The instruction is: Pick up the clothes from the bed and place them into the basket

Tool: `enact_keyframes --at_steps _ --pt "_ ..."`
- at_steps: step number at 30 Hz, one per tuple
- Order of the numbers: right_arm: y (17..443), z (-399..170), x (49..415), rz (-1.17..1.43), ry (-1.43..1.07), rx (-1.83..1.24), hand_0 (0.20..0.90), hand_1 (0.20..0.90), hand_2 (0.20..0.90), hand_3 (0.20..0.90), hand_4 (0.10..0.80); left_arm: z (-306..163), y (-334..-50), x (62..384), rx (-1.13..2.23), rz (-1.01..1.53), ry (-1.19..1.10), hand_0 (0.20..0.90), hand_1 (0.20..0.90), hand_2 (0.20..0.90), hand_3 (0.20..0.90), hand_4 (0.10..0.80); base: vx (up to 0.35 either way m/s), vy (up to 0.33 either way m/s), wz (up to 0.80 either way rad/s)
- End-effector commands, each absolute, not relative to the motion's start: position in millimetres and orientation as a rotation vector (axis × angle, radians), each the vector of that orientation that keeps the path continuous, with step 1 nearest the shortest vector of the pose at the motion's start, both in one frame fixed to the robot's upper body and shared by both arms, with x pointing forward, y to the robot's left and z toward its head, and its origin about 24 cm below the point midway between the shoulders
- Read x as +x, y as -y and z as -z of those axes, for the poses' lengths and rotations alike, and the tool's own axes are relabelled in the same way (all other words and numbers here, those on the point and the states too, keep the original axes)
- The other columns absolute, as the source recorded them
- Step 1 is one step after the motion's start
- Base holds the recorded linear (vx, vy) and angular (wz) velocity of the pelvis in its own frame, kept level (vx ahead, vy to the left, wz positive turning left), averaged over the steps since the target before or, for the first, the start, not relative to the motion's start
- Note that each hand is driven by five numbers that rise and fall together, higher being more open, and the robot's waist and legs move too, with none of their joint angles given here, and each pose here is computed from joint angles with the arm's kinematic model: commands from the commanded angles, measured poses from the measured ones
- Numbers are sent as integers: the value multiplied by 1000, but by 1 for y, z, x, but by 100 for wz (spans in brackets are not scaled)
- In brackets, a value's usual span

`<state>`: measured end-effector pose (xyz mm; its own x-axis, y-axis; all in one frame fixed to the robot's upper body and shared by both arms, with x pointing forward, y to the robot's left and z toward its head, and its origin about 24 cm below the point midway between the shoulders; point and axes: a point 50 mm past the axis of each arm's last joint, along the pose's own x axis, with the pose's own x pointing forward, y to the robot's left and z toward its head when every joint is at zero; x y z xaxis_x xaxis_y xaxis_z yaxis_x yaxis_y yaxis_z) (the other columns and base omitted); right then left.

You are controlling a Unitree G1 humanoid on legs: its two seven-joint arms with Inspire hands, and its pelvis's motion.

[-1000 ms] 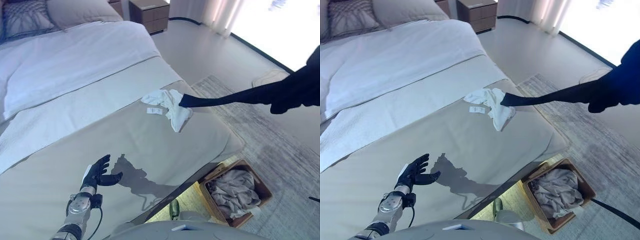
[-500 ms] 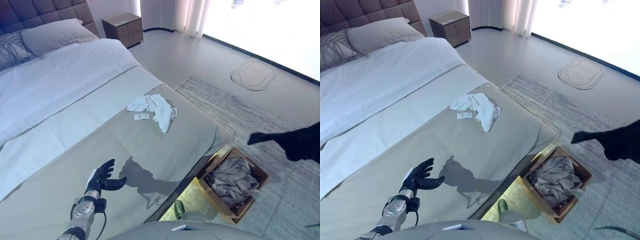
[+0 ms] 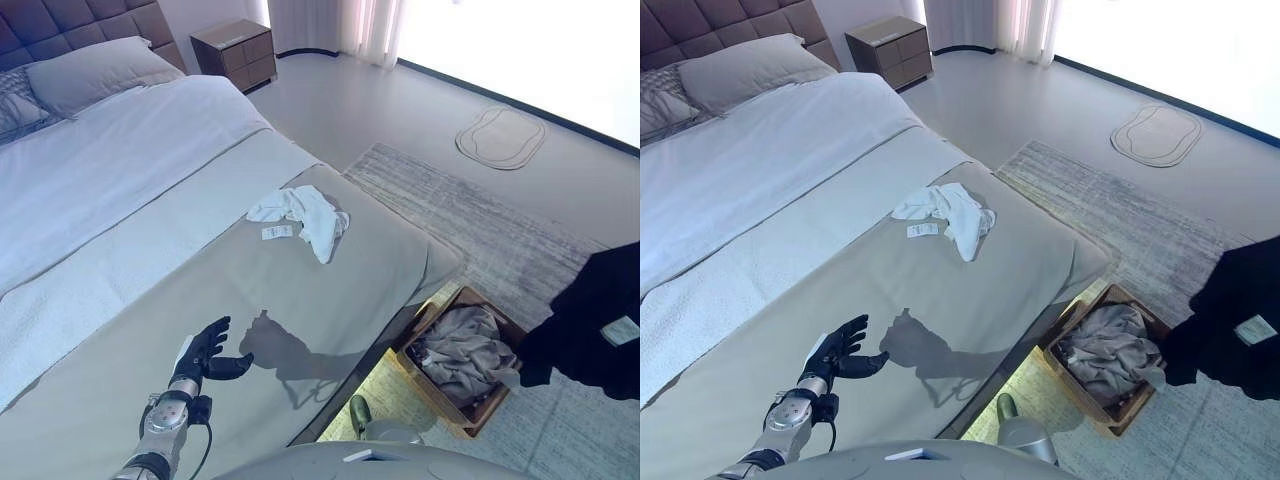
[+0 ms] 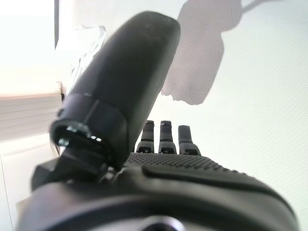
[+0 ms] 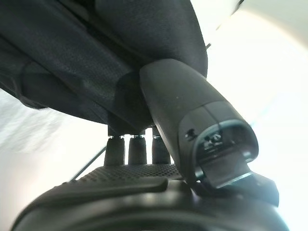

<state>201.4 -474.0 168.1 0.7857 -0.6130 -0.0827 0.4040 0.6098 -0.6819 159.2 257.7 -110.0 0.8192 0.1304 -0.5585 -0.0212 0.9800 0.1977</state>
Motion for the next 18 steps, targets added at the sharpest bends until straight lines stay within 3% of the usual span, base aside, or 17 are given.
enact_keyframes --at_steps 1,12,18 --pt "458 -238 221 620 22 -795 300 300 300 200 100 77 -283 194 266 -108 -434 900 900 900 900 800 -17 -7 7" --pt "445 -223 231 574 36 -739 300 300 300 200 100 74 -282 199 262 -100 -429 900 900 900 900 800 -9 -4 1" --pt "446 -178 233 548 -155 -736 300 300 300 200 100 74 -276 201 248 -110 -417 900 900 900 900 800 0 0 0"
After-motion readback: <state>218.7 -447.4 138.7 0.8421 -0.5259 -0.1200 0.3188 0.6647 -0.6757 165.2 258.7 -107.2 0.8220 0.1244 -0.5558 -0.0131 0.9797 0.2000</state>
